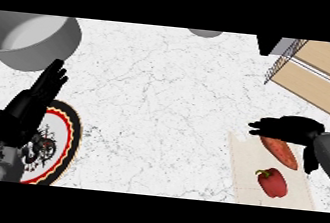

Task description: Pick the sweet potato from the placemat and place it in the tiered shelf

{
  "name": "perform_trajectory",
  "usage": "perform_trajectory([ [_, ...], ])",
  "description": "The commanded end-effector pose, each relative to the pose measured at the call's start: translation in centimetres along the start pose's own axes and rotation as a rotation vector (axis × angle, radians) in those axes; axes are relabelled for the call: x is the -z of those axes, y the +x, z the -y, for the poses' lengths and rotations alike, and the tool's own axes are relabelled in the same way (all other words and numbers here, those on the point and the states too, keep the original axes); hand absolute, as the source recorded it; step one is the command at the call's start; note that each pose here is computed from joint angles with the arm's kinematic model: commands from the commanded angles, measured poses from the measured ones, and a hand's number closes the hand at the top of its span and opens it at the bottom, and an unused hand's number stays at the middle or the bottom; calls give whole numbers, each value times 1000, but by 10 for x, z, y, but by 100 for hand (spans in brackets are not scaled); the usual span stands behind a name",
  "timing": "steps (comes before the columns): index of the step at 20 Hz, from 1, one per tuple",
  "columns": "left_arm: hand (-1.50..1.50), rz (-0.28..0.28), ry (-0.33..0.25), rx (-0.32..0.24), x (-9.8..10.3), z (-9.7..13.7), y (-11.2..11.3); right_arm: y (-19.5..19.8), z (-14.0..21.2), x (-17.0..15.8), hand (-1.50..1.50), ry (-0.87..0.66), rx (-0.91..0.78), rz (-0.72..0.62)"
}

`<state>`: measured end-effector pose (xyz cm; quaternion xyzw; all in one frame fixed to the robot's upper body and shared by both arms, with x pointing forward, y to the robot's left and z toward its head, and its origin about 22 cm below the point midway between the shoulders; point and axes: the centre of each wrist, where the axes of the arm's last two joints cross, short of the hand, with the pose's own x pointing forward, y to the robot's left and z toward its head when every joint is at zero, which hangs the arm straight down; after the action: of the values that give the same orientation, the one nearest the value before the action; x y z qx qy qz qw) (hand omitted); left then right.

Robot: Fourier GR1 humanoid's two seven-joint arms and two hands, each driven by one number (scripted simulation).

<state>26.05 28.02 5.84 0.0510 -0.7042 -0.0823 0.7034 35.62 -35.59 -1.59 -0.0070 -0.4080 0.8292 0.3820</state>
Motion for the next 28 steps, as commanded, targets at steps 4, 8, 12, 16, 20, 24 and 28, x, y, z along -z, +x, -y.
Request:
perform_trajectory([
  [4,0,-1,-8,-12,-2,14,-6,4,-40,17,-150,22,10,35],
  [8,0,11,8,12,6,1,8,-2,-19,11,150,-113,-19,41],
  [12,0,20,-9,-14,6,3,7,4,-39,26,150,-242,-57,44],
  [16,0,11,-7,2,8,6,8,-2,-24,19,150,-312,-76,78],
  [20,0,6,20,2,9,9,5,-9,11,2,150,-476,-34,138],
  [24,0,-19,22,12,-2,-3,0,-5,5,22,150,-674,375,-508],
  [28,0,-26,32,7,-2,-3,-1,-2,9,32,150,-851,601,-781],
])
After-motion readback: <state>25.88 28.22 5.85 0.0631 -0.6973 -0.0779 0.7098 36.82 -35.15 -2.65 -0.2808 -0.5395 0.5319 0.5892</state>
